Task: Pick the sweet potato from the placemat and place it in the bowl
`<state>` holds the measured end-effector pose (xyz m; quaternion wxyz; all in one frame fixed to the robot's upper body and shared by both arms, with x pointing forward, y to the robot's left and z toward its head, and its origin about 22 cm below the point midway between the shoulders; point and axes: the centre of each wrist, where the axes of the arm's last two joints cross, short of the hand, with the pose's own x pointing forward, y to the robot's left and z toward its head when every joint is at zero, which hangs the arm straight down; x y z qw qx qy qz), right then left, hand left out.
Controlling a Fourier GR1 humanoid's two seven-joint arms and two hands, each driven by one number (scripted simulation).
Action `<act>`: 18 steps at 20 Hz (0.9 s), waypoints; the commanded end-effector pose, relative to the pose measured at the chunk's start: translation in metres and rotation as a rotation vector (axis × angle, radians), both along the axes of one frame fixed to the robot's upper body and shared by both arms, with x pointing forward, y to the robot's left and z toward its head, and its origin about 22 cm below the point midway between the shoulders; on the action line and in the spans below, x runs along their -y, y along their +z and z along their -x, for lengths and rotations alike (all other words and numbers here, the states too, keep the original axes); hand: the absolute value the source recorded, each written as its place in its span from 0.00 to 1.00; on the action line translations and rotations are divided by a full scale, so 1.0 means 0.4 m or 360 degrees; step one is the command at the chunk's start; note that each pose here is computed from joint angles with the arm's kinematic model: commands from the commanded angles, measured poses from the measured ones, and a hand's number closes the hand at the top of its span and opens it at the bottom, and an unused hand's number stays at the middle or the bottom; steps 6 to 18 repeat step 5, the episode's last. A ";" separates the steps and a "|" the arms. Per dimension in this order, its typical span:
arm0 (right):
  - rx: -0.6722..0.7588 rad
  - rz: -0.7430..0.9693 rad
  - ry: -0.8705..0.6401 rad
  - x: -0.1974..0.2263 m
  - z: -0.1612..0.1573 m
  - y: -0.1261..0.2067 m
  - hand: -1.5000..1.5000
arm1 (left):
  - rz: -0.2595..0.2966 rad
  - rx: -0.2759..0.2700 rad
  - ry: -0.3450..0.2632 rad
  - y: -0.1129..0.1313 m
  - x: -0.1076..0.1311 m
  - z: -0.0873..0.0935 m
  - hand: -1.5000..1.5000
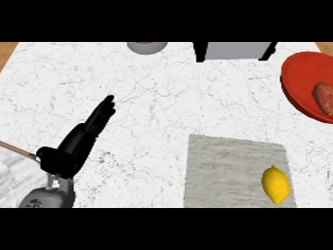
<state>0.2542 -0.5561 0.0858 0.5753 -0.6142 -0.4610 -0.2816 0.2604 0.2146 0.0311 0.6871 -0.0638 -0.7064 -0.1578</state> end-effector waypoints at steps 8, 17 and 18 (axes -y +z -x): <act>0.0051 -0.0030 0.0116 0.044 0.269 -0.050 0.00 | -0.0008 0.0006 0.0008 0.018 -0.005 0.011 0.50; 0.0051 -0.0030 0.0116 0.044 0.269 -0.050 0.00 | -0.0008 0.0006 0.0008 0.018 -0.005 0.011 0.50; 0.0051 -0.0030 0.0116 0.044 0.269 -0.050 0.00 | -0.0008 0.0006 0.0008 0.018 -0.005 0.011 0.50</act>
